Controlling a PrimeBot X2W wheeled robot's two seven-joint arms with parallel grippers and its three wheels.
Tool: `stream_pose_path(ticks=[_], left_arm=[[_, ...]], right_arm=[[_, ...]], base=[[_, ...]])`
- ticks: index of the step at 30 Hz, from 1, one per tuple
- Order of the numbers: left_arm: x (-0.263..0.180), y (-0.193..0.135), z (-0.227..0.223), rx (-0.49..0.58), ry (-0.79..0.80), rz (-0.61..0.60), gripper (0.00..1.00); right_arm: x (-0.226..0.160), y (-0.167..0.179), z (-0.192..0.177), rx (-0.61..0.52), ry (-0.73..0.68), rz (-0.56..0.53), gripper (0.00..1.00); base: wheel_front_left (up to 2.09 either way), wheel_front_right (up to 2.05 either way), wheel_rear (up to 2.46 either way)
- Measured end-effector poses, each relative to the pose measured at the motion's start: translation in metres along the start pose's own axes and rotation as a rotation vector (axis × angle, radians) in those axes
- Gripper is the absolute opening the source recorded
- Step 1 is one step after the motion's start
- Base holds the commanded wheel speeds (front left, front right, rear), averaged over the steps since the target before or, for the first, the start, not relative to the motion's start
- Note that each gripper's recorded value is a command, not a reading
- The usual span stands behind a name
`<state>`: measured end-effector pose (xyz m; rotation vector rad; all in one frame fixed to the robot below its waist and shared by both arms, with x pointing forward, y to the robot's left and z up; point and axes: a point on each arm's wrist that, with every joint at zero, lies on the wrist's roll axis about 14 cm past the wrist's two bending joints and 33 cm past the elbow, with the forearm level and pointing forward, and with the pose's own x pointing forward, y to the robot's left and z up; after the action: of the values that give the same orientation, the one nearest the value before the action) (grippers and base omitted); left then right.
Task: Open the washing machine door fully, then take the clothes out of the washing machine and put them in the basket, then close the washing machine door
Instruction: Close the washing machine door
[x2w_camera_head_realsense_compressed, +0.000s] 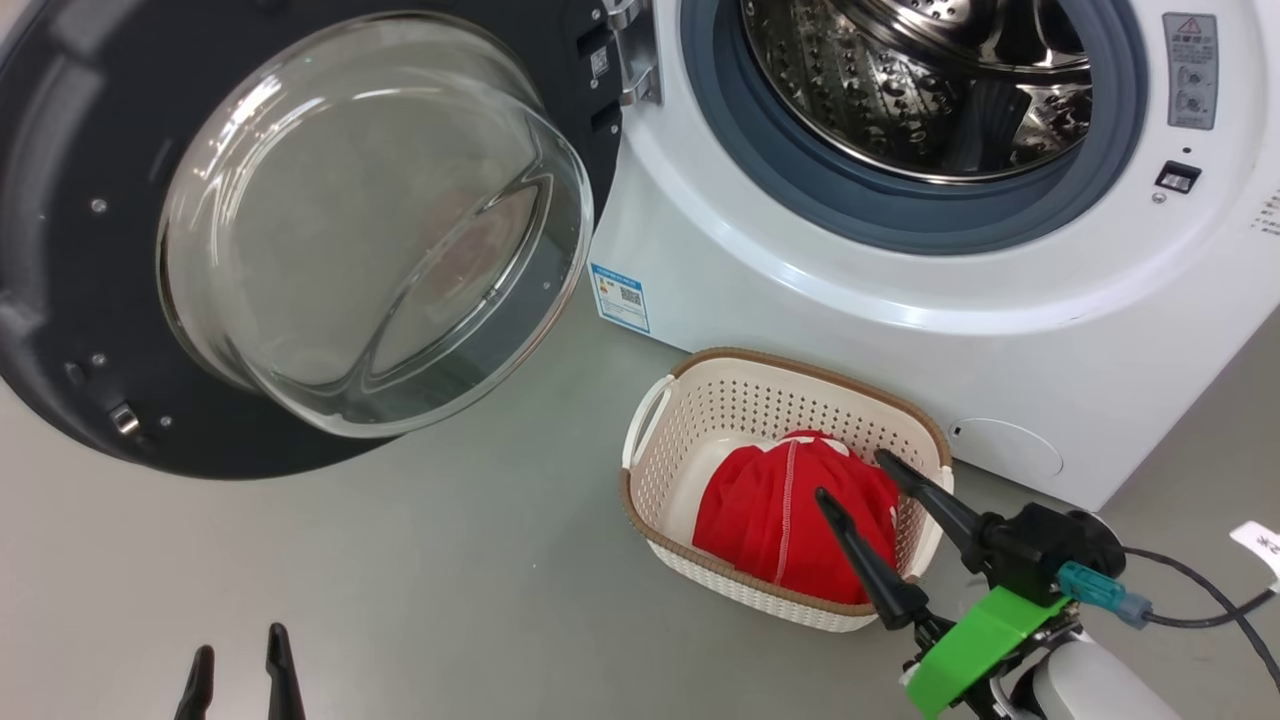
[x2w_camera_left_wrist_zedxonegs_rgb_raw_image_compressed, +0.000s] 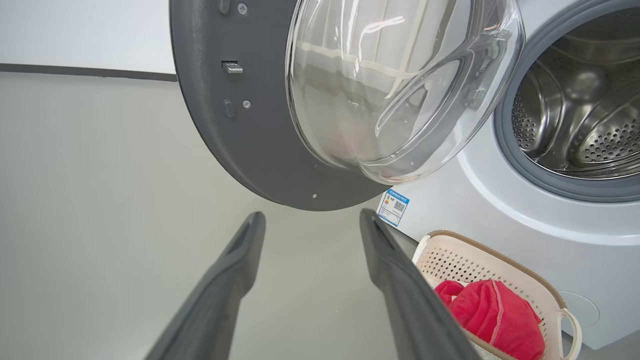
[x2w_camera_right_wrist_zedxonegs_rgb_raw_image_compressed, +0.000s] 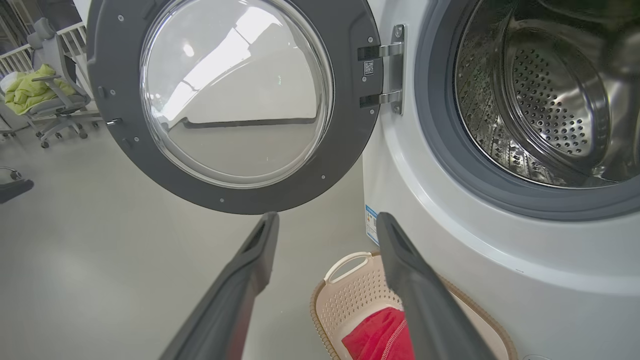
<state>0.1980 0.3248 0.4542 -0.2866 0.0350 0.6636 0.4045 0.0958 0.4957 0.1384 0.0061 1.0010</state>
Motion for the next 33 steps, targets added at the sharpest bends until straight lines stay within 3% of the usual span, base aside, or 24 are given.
stream_pose_path(ticks=[14, 16, 17, 18, 24, 26, 33], left_arm=[[-0.002, -0.003, 0.003, -0.021, -0.009, 0.004, 0.99], [-0.001, -0.003, 0.006, -0.024, -0.018, 0.001, 0.49], [-0.001, -0.004, 0.008, -0.025, -0.026, -0.001, 0.35], [0.001, -0.004, 0.012, -0.027, -0.038, -0.003, 0.0], [0.013, -0.004, 0.061, -0.04, -0.192, -0.024, 0.0], [0.022, -0.002, 0.11, -0.037, -0.343, -0.038, 0.0], [0.04, 0.0, 0.192, -0.015, -0.572, -0.077, 0.0]], right_arm=[[0.004, -0.002, 0.003, 0.005, -0.003, 0.006, 1.0], [0.004, -0.004, 0.004, 0.004, -0.007, 0.002, 1.0], [0.004, -0.004, 0.004, 0.004, -0.007, 0.001, 1.0], [0.004, -0.004, 0.005, 0.004, -0.008, -0.001, 1.0], [0.002, -0.009, 0.008, 0.008, -0.019, -0.02, 1.0], [-0.004, -0.012, 0.005, 0.018, -0.014, -0.04, 1.0], [-0.016, -0.016, -0.003, 0.041, 0.001, -0.083, 1.0]], base=[[0.0, 0.0, 0.0], [0.0, 0.0, 0.0], [0.0, 0.0, 0.0], [0.0, 0.0, 0.0], [0.0, 0.0, 0.0], [0.0, 0.0, 0.0], [0.0, 0.0, 0.0]])
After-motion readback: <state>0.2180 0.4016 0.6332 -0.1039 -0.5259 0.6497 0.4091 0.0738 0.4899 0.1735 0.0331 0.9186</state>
